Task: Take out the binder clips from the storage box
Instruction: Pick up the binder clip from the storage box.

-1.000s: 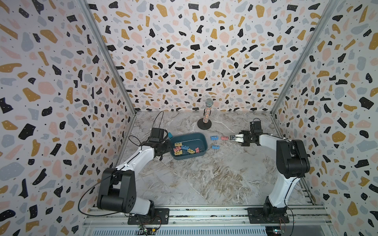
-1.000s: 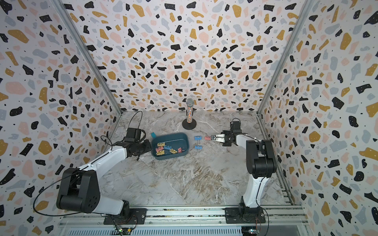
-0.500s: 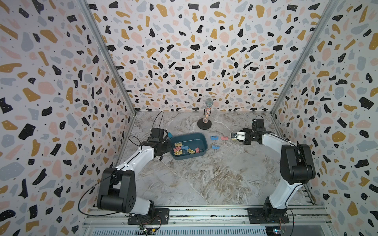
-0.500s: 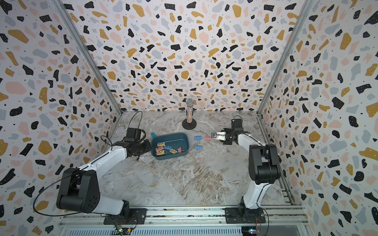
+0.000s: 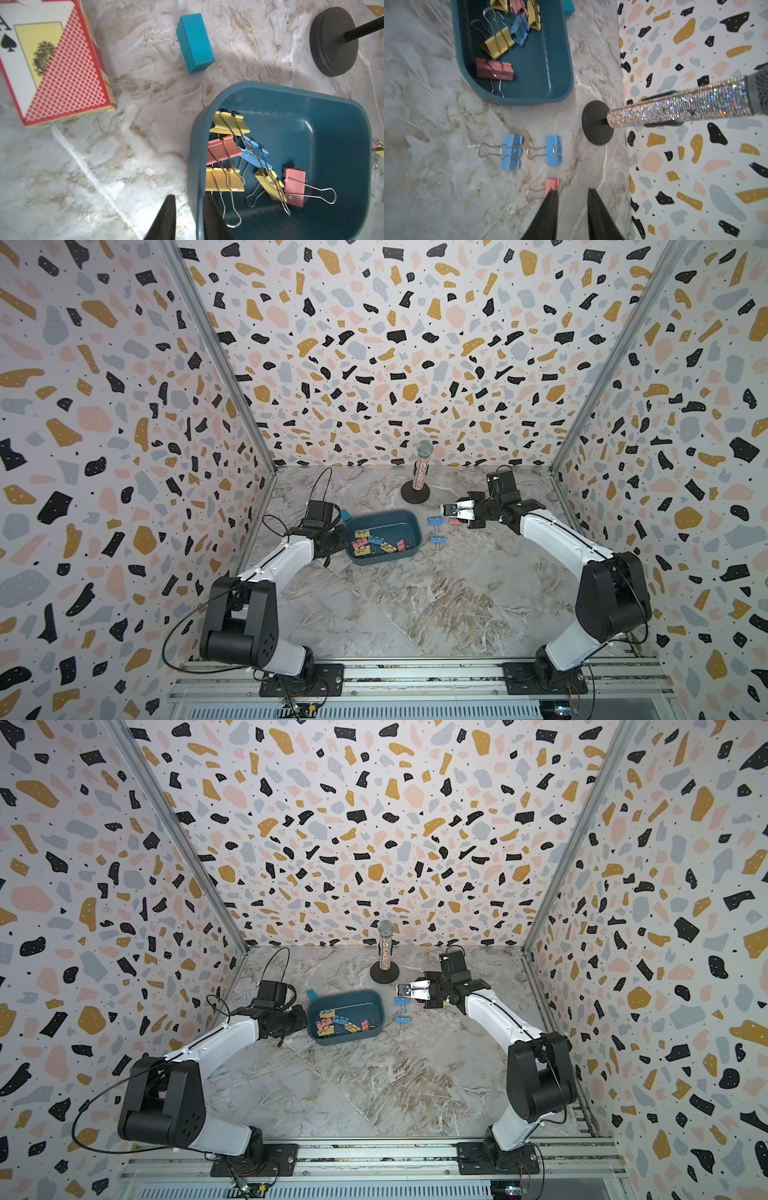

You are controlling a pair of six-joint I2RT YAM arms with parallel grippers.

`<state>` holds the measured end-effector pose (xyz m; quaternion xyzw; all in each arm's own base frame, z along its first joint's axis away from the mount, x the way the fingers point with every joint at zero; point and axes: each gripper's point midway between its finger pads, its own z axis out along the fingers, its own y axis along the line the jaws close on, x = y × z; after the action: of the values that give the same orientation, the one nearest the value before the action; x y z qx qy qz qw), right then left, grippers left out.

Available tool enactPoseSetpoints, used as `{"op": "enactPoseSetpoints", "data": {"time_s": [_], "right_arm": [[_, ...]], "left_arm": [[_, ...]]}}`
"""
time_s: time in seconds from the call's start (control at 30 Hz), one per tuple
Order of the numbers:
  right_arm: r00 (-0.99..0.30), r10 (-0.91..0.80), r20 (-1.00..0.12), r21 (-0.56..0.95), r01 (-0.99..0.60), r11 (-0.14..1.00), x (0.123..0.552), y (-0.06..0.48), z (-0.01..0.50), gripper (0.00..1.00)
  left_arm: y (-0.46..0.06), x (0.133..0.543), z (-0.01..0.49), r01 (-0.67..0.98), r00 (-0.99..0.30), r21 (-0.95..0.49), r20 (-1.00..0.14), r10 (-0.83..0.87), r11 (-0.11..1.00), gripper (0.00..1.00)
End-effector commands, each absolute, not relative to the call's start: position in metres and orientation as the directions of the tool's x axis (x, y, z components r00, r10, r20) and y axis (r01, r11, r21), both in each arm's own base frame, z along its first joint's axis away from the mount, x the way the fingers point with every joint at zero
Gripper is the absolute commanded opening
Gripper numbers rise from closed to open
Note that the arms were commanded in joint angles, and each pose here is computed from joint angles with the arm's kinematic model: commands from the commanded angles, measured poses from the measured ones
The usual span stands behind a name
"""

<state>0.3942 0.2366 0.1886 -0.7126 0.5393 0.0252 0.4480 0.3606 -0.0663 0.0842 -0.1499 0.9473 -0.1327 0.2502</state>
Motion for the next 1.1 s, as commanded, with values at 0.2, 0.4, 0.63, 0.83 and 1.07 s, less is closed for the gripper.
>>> {"op": "enactPoseSetpoints", "data": {"time_s": [0.2,0.4,0.63,0.83,1.07], "right_arm": [[0.274,-0.736,-0.619,-0.485,-0.871,0.083,0.374,0.299,0.208,0.3],[0.265,-0.745,-0.612,-0.396,-0.918,-0.001,0.354,0.348,0.188,0.21],[0.232,-0.689,-0.686,-0.314,-0.949,-0.007,0.346,0.397,0.18,0.22],[0.22,-0.686,-0.694,-0.299,-0.954,-0.003,0.35,0.427,0.163,0.28],[0.224,-0.692,-0.686,-0.314,-0.949,0.004,0.358,0.452,0.15,0.29]], "left_arm": [[-0.065,0.372,0.094,-0.192,-0.819,-0.335,-0.464,-0.339,0.922,0.26],[-0.067,0.373,0.093,-0.189,-0.822,-0.344,-0.456,-0.34,0.92,0.26],[-0.07,0.374,0.092,-0.178,-0.82,-0.372,-0.455,-0.346,0.911,0.26],[-0.071,0.375,0.094,-0.174,-0.815,-0.395,-0.456,-0.357,0.902,0.26],[-0.072,0.375,0.092,-0.177,-0.818,-0.398,-0.449,-0.36,0.9,0.26]]}}
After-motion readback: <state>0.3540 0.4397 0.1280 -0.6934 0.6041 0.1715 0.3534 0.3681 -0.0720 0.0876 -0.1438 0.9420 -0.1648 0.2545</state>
